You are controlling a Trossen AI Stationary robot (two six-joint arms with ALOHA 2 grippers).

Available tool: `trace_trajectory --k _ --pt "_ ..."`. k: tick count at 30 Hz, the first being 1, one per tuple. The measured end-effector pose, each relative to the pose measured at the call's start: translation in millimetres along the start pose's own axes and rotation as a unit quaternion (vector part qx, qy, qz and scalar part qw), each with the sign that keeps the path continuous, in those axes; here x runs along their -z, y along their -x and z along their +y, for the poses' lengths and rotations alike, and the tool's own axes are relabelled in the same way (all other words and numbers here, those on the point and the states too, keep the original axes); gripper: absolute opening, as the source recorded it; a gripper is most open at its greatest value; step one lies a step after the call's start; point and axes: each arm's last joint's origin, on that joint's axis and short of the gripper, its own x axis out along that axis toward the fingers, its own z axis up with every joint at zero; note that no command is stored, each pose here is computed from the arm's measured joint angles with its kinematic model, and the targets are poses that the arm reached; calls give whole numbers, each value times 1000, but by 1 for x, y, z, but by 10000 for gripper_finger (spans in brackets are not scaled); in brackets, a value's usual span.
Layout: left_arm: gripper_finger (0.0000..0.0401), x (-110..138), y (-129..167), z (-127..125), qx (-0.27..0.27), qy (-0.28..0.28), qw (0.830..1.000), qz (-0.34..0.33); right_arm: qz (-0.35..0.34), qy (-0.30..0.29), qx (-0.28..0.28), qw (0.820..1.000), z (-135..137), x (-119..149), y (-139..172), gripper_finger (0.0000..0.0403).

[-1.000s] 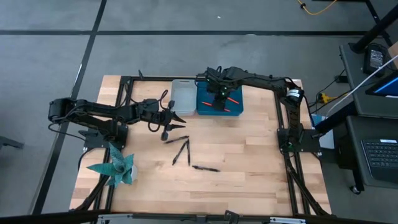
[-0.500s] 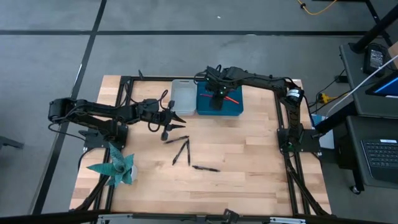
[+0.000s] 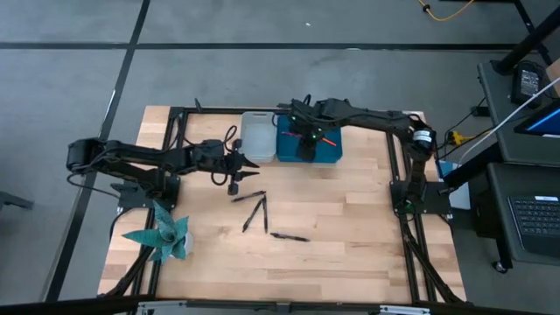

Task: Sort pens & pencils
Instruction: Put the black pen into the gray bin

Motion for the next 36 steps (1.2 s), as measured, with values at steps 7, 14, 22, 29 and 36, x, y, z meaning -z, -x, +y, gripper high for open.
trace_trajectory --k 7,14,22,29,36 --pt "85 -10 20 -16 12 -3 1000 -5 -39 17 11 999 42 6 35 123" --pt "85 -18 52 -46 -9 -15 1000 -24 -30 45 18 998 92 18 45 123" --pt "85 8 74 -66 -34 7 998 -59 -32 46 11 998 160 49 38 123" --pt "85 8 82 -72 -41 13 994 -96 -81 26 -37 996 217 71 30 123" --pt "85 6 82 -72 -42 15 994 -103 -76 27 -55 995 252 82 12 123"
